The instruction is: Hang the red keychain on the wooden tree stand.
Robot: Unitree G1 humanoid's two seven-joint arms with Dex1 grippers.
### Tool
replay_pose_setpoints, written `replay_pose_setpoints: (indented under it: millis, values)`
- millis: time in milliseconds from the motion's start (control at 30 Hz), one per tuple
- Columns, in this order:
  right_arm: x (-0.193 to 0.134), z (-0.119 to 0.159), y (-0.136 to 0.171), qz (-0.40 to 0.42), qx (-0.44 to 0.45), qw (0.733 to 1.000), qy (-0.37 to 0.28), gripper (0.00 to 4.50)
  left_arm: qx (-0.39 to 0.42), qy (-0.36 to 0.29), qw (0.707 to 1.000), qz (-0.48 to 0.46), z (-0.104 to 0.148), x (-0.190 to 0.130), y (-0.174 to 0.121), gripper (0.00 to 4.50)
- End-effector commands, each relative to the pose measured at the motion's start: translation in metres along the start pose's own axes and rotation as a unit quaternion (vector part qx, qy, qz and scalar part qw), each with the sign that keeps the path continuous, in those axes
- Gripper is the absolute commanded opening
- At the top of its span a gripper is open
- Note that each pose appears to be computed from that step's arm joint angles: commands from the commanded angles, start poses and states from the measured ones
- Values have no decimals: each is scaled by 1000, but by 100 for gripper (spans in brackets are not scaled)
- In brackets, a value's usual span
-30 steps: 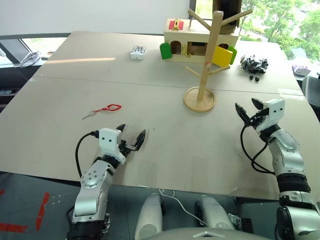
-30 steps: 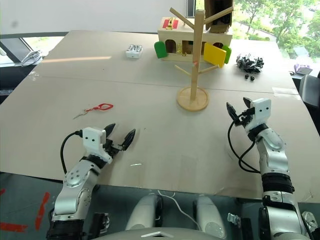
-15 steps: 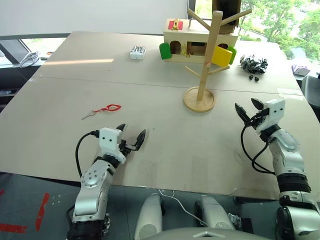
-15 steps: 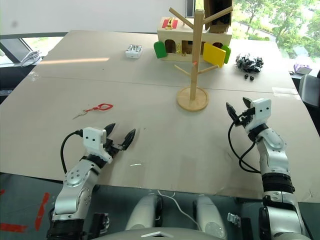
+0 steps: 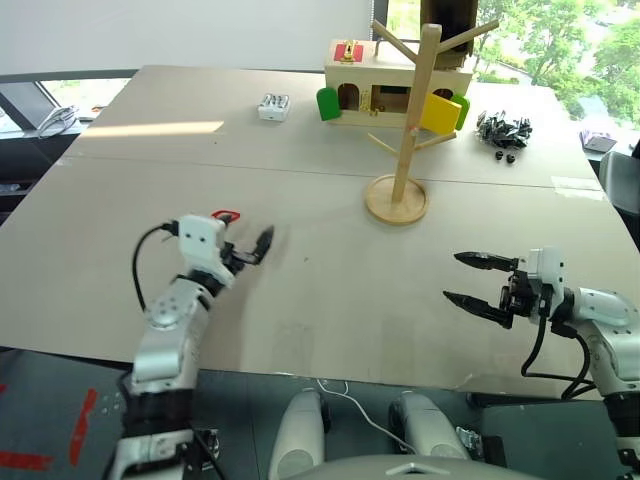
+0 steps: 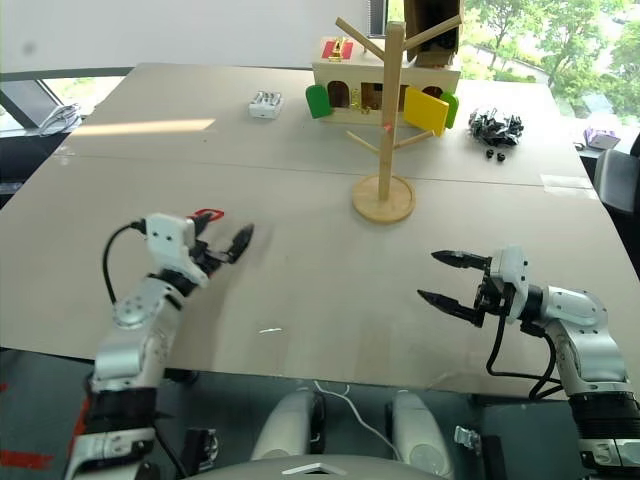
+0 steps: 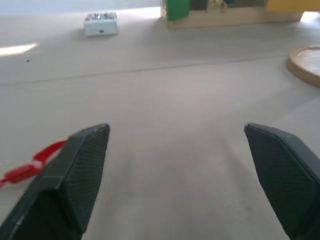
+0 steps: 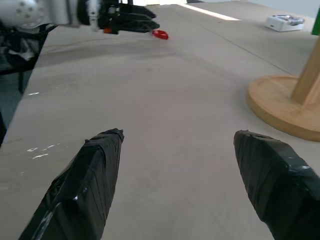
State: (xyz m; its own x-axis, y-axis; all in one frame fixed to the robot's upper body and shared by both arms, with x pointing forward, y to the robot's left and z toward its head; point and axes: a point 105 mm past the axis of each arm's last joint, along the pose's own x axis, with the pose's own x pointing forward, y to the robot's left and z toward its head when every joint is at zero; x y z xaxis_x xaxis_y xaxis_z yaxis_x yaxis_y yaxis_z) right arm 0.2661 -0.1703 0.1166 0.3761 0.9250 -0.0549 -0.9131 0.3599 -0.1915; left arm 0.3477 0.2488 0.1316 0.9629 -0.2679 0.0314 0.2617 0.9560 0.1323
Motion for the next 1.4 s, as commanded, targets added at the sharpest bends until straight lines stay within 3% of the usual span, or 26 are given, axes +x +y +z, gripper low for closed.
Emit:
replay_pose_setpoints:
  millis: [33,200,333,733,1400]
  values:
    - [1,11,-1,5,-29,1000,-8,381,5,6,1000,-12,8,0,27,445]
    - [2,10,-4,-9,-42,999,-4,381,32,65,996,-47,-1,5,57,445]
    - [1,10,-2,-17,-42,999,-5,381,36,102,991,-76,-12,5,63,445]
    - [-1,11,-3,-46,-40,998,-7,381,59,155,984,-62,-12,4,95,445]
    - [3,17,-14,-69,-43,997,-20,381,71,175,977,-96,-23,6,83,445]
